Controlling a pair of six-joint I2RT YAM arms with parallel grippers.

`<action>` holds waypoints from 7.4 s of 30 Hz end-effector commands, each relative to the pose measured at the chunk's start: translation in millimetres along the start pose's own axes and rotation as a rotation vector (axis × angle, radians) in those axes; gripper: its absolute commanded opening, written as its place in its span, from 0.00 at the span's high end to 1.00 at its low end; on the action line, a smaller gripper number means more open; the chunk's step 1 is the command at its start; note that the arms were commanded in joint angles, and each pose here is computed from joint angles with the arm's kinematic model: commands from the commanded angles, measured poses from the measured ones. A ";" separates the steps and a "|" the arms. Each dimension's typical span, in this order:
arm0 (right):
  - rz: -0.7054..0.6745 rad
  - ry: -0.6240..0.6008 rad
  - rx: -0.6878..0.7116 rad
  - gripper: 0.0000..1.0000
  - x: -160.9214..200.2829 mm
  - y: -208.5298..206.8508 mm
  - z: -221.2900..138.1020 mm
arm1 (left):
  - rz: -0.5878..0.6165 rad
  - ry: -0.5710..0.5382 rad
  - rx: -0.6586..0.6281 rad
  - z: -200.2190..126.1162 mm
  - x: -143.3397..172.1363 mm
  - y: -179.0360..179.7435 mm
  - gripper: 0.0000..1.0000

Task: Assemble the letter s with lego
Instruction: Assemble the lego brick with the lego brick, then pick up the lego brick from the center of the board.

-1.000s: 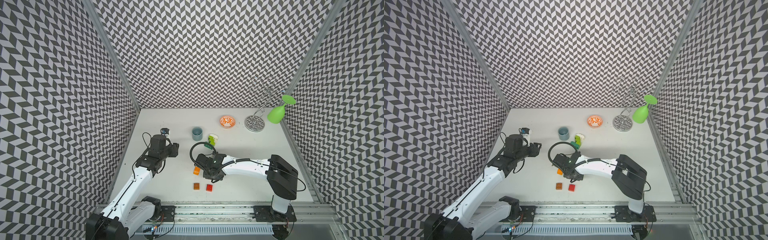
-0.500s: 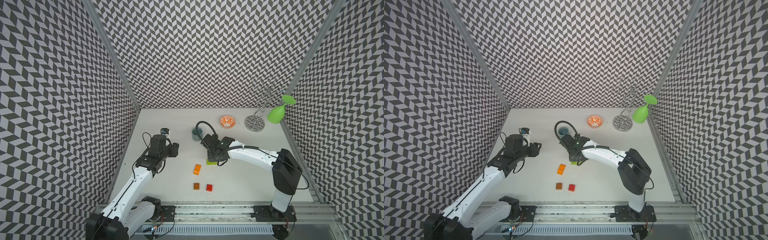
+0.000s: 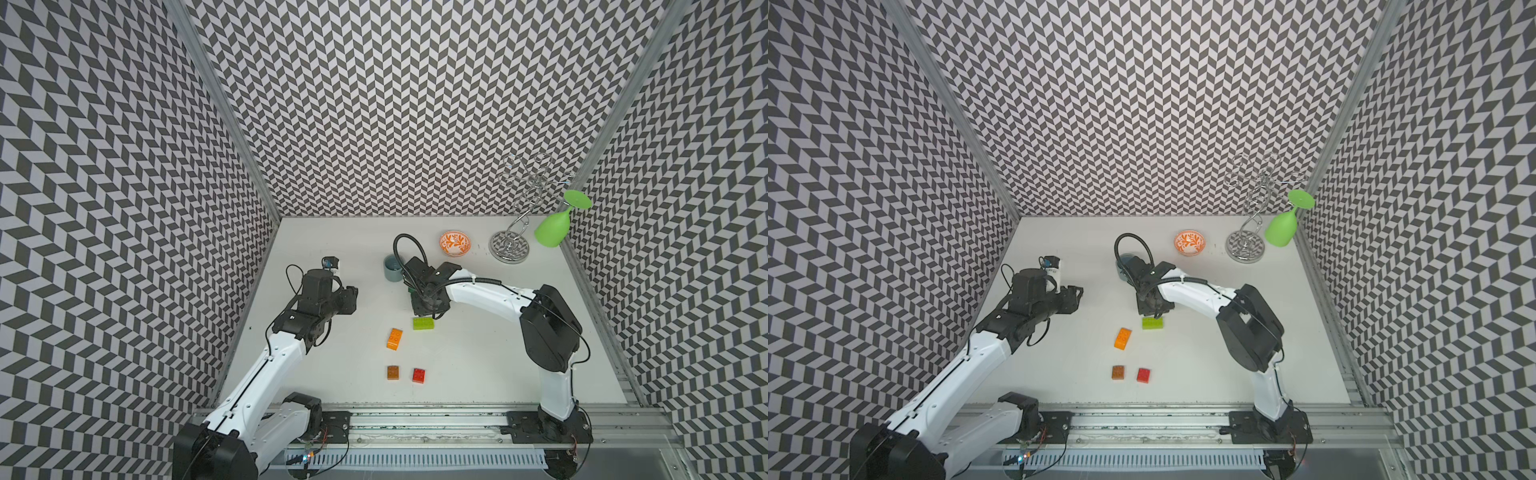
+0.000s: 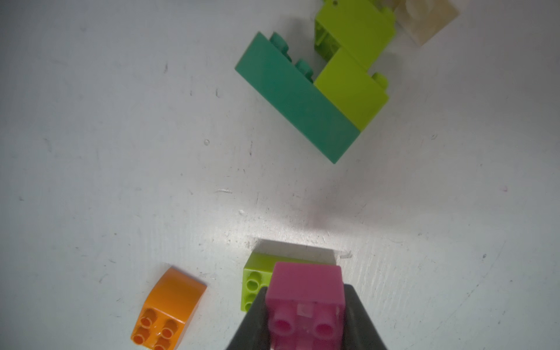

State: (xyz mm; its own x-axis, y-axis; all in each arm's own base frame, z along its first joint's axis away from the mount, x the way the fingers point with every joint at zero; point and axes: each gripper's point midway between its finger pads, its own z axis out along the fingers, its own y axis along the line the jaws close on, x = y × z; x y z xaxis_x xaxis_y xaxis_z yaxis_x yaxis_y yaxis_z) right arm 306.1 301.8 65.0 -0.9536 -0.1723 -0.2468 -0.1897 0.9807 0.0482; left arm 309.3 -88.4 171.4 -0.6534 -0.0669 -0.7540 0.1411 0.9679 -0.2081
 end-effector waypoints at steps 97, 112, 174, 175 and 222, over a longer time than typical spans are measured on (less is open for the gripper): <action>0.054 0.230 -0.036 1.00 40.7 -16.7 15.7 | -0.012 -0.017 0.000 -4.3 -10.1 -0.5 0.45; 0.078 0.269 -0.030 1.00 55.2 -10.0 36.9 | -0.012 -0.022 0.001 -5.7 -11.4 -0.9 0.45; 0.267 -0.587 -0.110 0.29 10.6 -153.1 -156.1 | 0.057 0.101 0.139 -13.5 35.9 -94.7 0.44; 0.268 -0.588 -0.111 0.29 12.5 -154.2 -154.9 | 0.070 0.127 0.142 -13.3 46.2 -104.0 0.44; 0.244 -0.588 -0.121 0.31 20.1 -160.2 -144.4 | 0.130 0.616 0.122 -33.4 221.3 -203.0 0.32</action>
State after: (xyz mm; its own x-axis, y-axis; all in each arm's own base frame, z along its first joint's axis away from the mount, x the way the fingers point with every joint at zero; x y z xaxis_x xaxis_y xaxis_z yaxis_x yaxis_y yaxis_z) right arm 276.6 123.1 186.5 -0.7140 0.1626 -0.6810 -0.0203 0.9674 0.2523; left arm 119.7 -299.3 72.9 -0.8897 0.3129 -0.3325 0.3972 0.8896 -0.2256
